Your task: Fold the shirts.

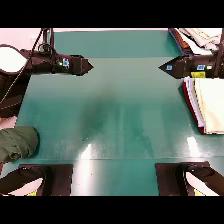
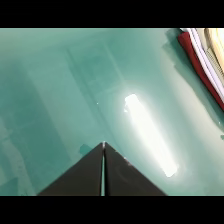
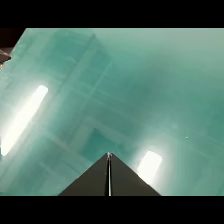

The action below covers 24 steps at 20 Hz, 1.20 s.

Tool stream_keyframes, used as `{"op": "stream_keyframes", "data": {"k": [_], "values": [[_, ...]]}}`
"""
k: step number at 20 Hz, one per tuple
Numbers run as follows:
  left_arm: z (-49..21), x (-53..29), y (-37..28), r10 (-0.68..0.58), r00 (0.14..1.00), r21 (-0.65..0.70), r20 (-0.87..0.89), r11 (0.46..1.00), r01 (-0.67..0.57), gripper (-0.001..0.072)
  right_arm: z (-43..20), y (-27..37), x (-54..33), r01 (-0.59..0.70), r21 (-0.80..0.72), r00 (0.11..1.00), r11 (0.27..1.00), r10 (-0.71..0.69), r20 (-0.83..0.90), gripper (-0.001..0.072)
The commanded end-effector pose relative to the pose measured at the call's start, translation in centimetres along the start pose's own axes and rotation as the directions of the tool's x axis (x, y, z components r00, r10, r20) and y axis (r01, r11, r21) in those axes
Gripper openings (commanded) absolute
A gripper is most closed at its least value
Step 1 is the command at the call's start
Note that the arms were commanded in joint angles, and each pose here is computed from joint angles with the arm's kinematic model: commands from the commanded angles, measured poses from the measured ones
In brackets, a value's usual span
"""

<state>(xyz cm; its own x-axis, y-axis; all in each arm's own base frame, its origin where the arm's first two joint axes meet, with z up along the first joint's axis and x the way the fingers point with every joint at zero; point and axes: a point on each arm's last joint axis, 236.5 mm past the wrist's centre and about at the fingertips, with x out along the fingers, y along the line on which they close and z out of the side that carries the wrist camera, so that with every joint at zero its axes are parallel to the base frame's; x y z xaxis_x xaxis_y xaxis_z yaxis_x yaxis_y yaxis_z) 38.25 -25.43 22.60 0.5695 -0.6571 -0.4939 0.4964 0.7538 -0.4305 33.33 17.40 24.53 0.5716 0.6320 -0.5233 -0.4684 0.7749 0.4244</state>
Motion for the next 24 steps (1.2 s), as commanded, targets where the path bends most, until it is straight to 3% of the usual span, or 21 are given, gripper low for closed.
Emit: {"op": "stream_keyframes", "data": {"k": [1, 15, 18, 21, 24], "values": [[0.0, 0.0, 0.0, 0.001, 1.000, 0.000, 0.002, 1.000, -0.001, 0.0023, 0.0, 0.1, 0.0, -0.002, -0.001, 1.000, 1.000, 0.002, 0.001, 0.0020], [1.7, -1.5, 0.5, 0.019, 0.998, 0.006, 0.057, 1.000, -0.020, 0.0022, -1.1, 0.4, -0.1, -0.012, -0.001, 0.999, 1.000, 0.012, -0.049, 0.0020], [0.3, -7.7, 4.5, 0.203, 0.979, 0.085, 0.010, 0.975, -0.203, 0.0021, -1.2, 0.4, -0.1, -0.012, -0.002, 0.999, 1.000, 0.012, -0.050, 0.0020], [-5.3, -17.2, 11.2, 0.538, 0.836, 0.136, -0.107, 0.841, -0.524, 0.0022, -1.1, 0.3, -0.1, -0.011, -0.002, 0.999, 1.000, 0.011, -0.045, 0.0020], [-10.9, -25.5, 16.7, 0.792, 0.589, 0.076, -0.159, 0.605, -0.793, 0.0023, -0.7, 0.2, 0.0, -0.008, -0.002, 1.000, 1.000, 0.007, -0.031, 0.0020]]}}
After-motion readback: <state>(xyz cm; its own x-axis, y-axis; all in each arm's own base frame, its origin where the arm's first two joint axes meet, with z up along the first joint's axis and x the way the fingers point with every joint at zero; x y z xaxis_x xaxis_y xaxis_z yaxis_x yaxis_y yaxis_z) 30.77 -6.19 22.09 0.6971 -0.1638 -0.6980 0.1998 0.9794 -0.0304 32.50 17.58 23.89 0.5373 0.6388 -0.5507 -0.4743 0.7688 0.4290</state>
